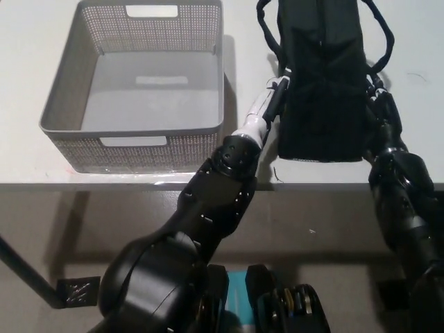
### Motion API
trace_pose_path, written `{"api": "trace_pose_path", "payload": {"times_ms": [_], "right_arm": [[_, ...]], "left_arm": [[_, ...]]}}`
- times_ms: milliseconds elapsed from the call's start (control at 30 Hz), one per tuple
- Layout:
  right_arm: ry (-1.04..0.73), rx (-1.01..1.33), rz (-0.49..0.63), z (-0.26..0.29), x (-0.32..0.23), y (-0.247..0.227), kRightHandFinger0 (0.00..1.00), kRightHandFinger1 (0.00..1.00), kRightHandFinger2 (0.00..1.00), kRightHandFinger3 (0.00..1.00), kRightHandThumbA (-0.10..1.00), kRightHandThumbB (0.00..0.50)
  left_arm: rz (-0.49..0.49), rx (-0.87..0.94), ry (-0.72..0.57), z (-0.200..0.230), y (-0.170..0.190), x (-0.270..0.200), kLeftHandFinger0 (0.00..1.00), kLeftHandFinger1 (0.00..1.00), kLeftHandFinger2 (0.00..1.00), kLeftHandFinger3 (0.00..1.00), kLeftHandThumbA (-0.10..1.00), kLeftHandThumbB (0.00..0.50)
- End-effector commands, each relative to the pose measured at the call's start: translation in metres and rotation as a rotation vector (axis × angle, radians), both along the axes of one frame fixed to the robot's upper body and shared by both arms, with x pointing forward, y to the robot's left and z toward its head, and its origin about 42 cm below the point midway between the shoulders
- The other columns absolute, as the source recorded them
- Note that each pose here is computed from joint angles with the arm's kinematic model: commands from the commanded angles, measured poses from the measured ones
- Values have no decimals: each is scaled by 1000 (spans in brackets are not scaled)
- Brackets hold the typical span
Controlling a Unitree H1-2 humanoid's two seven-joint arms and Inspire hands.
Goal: Use both hands to pick up a lunch bag on the right hand side and place it into a container on the left hand side
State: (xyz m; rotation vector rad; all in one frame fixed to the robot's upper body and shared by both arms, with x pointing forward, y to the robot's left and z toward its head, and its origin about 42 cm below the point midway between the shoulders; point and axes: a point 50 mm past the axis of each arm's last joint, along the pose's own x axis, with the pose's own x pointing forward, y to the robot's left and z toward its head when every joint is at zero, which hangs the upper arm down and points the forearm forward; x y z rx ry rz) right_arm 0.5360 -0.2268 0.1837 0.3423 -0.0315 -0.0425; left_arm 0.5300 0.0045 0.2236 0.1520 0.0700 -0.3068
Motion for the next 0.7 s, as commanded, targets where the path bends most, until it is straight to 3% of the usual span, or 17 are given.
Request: {"api": "trace_pose_path", "payload": {"times_ms": [0, 100, 200, 367, 567, 667], "right_arm": [[-157, 1, 124, 63, 16, 57, 1000, 1000, 1000, 1000, 1000, 213], [-161, -7, 113, 73, 16, 55, 1000, 1000, 1000, 1000, 1000, 190], [-171, -20, 105, 88, 17, 53, 1000, 1000, 1000, 1000, 1000, 200], [-186, -75, 90, 115, 16, 49, 1000, 1000, 1000, 1000, 1000, 203], [-212, -93, 18, 138, 10, 39, 1000, 1000, 1000, 1000, 1000, 184], [-222, -68, -7, 149, 6, 35, 1000, 1000, 1000, 1000, 1000, 180]], "left_arm": [[-153, -29, -113, 54, -52, -4, 1000, 1000, 1000, 1000, 1000, 334], [-165, -44, -118, 61, -54, -3, 1000, 1000, 1000, 1000, 1000, 329], [-183, -85, -136, 73, -55, -1, 1000, 1000, 1000, 1000, 1000, 306], [-200, -140, -165, 95, -61, 1, 1000, 1000, 1000, 1000, 1000, 312], [-255, -161, -188, 115, -71, 0, 1000, 1000, 1000, 1000, 1000, 272], [-265, -162, -204, 127, -76, -1, 1000, 1000, 1000, 1000, 1000, 285]]}}
